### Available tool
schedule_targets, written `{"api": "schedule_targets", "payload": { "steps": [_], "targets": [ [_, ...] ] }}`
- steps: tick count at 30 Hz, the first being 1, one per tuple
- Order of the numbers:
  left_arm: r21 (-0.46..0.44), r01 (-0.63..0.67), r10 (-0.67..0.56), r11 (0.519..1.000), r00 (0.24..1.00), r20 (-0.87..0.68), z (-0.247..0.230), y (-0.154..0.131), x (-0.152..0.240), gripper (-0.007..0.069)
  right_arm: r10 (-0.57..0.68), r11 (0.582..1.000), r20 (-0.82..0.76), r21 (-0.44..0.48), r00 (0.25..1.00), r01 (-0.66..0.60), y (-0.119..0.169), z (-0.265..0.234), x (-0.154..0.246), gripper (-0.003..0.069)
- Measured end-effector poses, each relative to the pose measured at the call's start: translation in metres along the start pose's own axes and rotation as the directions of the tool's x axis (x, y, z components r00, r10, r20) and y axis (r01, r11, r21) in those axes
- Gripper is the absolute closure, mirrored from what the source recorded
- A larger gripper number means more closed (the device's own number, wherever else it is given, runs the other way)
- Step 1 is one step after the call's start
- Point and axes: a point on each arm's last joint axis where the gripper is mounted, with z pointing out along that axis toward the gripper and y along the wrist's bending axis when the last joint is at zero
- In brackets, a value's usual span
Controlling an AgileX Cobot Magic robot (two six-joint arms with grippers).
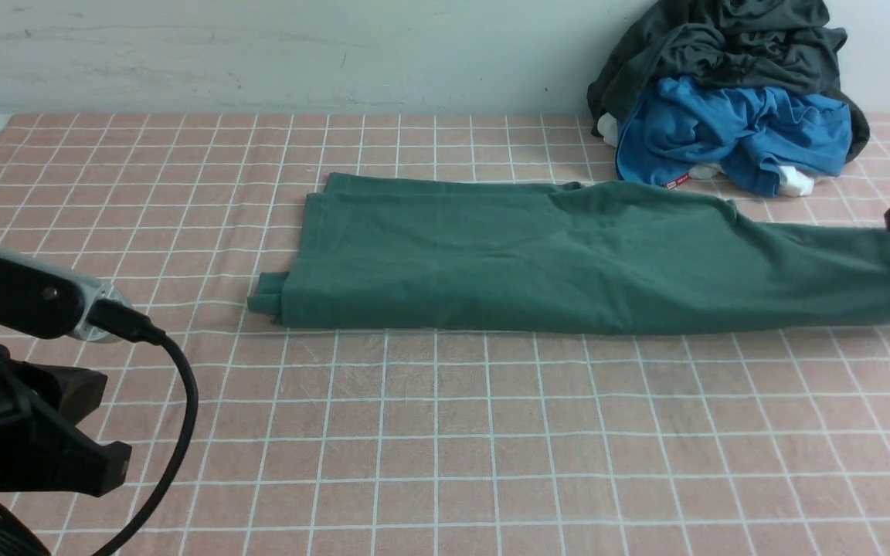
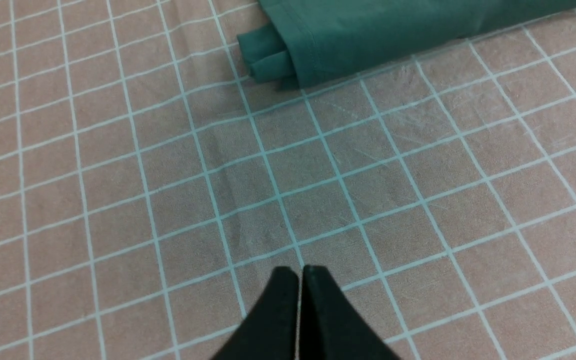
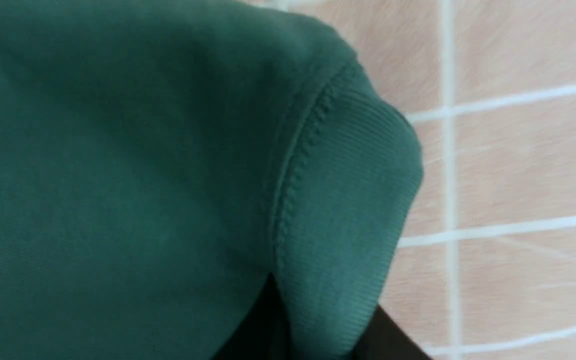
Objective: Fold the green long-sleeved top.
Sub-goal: Use the right arm to drag the right edge of the fabric to the left and folds it over the left edge
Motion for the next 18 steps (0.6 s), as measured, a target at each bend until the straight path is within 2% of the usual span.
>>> {"api": "schedule_targets", "payload": {
  "steps": [4,8,9,11,14,16,18],
  "targets": [
    [0.019,0.031,-0.031,0.999,1.0,0.0,0.0,-0.002,0.0,0.0628,-0.015,0.991,0.155,0.134,0.988,-0.006,-0.003,-0.071,-0.011,0.0588],
    [0.045,0.074,-0.075,0.996,0.997,-0.001,0.0,-0.004,0.0,0.0628,-0.029,0.993,0.299,0.122,0.954,-0.008,0.023,-0.141,-0.009,0.0588],
    [0.046,0.076,-0.076,0.996,0.997,-0.001,0.0,-0.004,0.0,0.0628,-0.032,0.993,0.303,0.119,0.952,-0.005,0.025,-0.143,-0.009,0.0588],
    [0.052,0.086,-0.086,0.995,0.996,0.0,0.0,-0.005,0.0,0.0628,-0.09,0.995,0.342,0.061,0.935,0.073,0.077,-0.161,-0.006,0.0588],
    [0.054,0.09,-0.09,0.995,0.996,0.0,0.0,-0.005,0.0,0.0628,-0.167,0.982,0.341,-0.029,0.925,0.188,0.146,-0.16,0.002,0.0588],
    [0.054,0.09,-0.09,0.995,0.996,0.0,0.0,-0.005,0.0,0.0628,-0.24,0.952,0.322,-0.108,0.916,0.288,0.204,-0.151,0.015,0.0588],
    [0.054,0.09,-0.09,0.995,0.996,0.0,0.0,-0.005,0.0,0.0628,-0.299,0.915,0.322,-0.171,0.898,0.366,0.248,-0.142,0.027,0.0588]
  ]
}}
